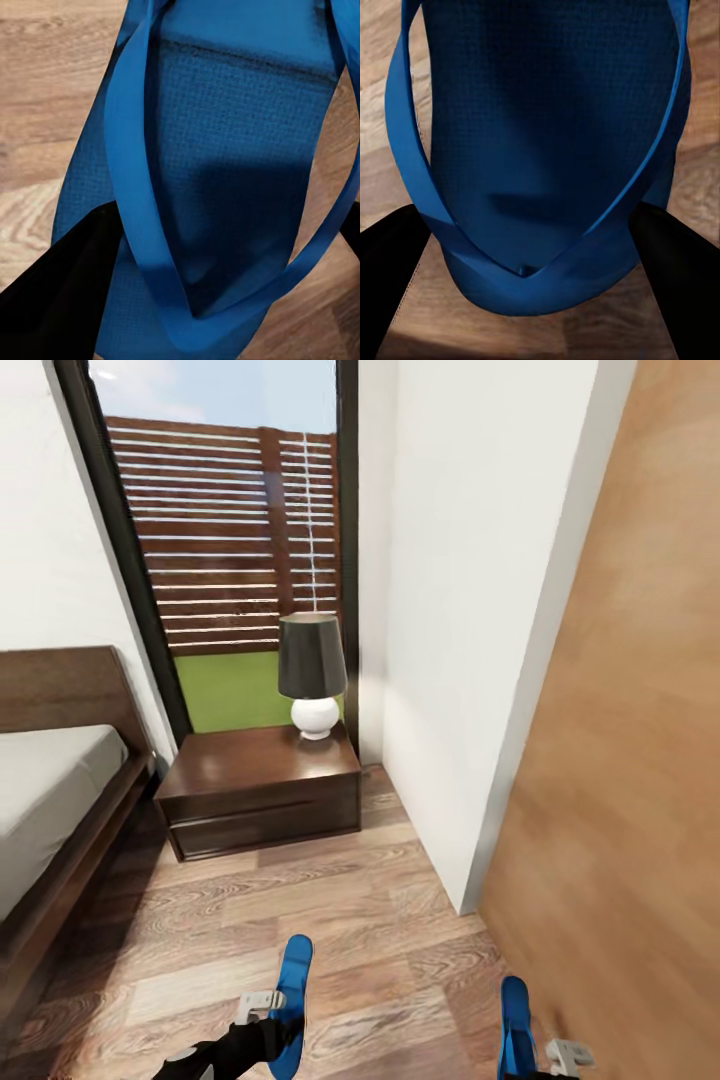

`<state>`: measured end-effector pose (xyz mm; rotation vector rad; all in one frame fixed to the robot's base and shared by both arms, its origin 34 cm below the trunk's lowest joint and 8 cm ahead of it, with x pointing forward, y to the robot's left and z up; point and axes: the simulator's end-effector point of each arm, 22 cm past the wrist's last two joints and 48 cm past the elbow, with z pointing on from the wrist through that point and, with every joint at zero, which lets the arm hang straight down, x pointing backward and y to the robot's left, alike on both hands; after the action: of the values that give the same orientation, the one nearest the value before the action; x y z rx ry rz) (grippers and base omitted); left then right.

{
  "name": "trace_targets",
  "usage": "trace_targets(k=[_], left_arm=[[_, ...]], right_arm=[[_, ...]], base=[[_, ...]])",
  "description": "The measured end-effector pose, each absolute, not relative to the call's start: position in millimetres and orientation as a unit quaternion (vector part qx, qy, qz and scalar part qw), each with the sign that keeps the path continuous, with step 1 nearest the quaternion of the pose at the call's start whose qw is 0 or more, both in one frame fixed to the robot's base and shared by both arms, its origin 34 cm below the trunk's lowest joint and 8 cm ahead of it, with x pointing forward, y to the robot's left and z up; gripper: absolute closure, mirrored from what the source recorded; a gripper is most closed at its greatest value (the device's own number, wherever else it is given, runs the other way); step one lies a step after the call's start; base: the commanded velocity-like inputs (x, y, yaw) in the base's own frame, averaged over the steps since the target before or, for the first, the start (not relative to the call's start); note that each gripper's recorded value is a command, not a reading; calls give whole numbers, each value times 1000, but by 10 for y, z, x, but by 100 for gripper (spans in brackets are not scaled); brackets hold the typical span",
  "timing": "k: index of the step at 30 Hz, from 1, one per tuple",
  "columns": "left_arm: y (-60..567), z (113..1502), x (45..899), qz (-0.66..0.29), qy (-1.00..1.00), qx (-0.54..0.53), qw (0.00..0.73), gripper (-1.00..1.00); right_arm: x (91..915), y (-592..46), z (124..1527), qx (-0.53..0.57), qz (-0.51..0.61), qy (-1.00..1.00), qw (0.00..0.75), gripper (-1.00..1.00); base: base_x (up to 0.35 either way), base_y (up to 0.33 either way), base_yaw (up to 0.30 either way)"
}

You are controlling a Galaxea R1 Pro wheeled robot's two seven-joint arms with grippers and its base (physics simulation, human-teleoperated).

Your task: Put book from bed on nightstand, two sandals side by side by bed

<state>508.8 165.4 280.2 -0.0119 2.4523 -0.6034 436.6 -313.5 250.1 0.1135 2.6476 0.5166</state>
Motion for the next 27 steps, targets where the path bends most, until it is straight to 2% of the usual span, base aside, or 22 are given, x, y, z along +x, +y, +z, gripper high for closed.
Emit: trace_targets(k=[6,11,27], left_arm=[[1653,2801,5088,-228,925,-5,303,100],[1653,2803,5090,-228,925,-5,303,100],[1653,2804,5089,-228,925,-5,303,100]], right_arm=[[4366,-3135,2500,41,187,957,219,100],[4366,-3136,2502,41,187,957,219,100],[4365,-3136,2503,41,187,957,219,100]], base=[[21,0,289],[77,0,80],[297,0,4]])
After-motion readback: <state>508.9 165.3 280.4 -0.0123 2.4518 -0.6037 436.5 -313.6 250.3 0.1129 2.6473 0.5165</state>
